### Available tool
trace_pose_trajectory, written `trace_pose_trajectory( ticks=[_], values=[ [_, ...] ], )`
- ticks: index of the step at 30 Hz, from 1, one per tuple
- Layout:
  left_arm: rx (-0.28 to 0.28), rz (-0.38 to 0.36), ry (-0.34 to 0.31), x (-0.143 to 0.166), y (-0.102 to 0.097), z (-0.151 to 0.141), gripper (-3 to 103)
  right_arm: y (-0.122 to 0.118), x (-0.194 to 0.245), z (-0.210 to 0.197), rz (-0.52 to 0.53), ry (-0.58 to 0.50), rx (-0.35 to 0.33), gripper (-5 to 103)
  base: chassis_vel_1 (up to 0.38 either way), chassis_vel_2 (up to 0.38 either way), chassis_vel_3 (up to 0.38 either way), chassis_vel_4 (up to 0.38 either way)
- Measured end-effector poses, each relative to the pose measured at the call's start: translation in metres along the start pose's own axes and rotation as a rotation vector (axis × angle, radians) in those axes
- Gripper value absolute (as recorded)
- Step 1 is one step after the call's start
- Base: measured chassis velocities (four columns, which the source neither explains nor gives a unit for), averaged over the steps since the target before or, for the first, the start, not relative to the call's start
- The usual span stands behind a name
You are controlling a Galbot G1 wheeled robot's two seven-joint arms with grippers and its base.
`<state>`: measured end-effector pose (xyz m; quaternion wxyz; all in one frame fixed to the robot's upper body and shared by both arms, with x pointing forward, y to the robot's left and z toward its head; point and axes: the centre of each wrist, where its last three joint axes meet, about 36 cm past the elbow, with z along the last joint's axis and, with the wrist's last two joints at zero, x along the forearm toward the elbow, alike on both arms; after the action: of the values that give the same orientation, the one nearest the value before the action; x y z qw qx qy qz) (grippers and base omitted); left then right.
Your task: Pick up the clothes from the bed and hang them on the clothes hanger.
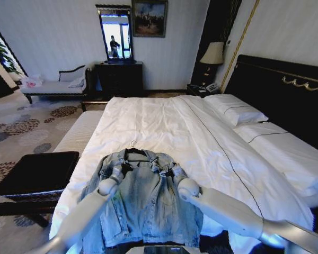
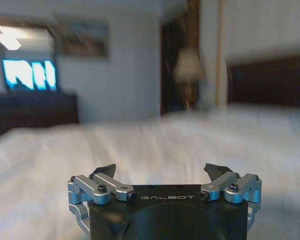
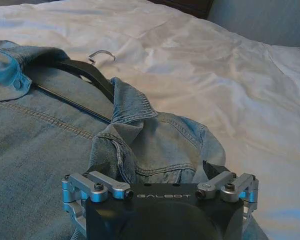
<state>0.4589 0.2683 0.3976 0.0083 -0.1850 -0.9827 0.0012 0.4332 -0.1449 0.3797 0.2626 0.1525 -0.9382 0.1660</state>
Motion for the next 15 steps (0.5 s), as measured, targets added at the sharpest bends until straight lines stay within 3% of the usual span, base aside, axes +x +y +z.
trace_pose_trajectory(
  ticks=[3, 5, 6, 10, 15],
  values=[
    [0.121, -0.058, -0.174, 0.007, 0.007, -0.076, 100, 0.002, -0.007, 0.005, 0.010, 0.018, 0.025, 100, 0.000, 0.000, 0.000, 0.000],
    [0.185, -0.094, -0.256, 0.015, 0.015, -0.118, 100, 0.003, -0.009, 0.003, 0.021, 0.017, 0.036, 100, 0.000, 0.000, 0.000, 0.000],
    [0.185, -0.094, -0.256, 0.015, 0.015, -0.118, 100, 0.003, -0.009, 0.003, 0.021, 0.017, 0.036, 100, 0.000, 0.000, 0.000, 0.000],
    [0.238, -0.147, -0.338, 0.031, 0.033, -0.163, 100, 0.000, 0.004, -0.017, 0.014, -0.063, 0.035, 100, 0.000, 0.000, 0.000, 0.000],
    [0.233, -0.188, -0.360, 0.046, 0.045, -0.175, 100, -0.001, 0.011, -0.024, -0.064, -0.120, 0.047, 100, 0.000, 0.000, 0.000, 0.000]
  ],
)
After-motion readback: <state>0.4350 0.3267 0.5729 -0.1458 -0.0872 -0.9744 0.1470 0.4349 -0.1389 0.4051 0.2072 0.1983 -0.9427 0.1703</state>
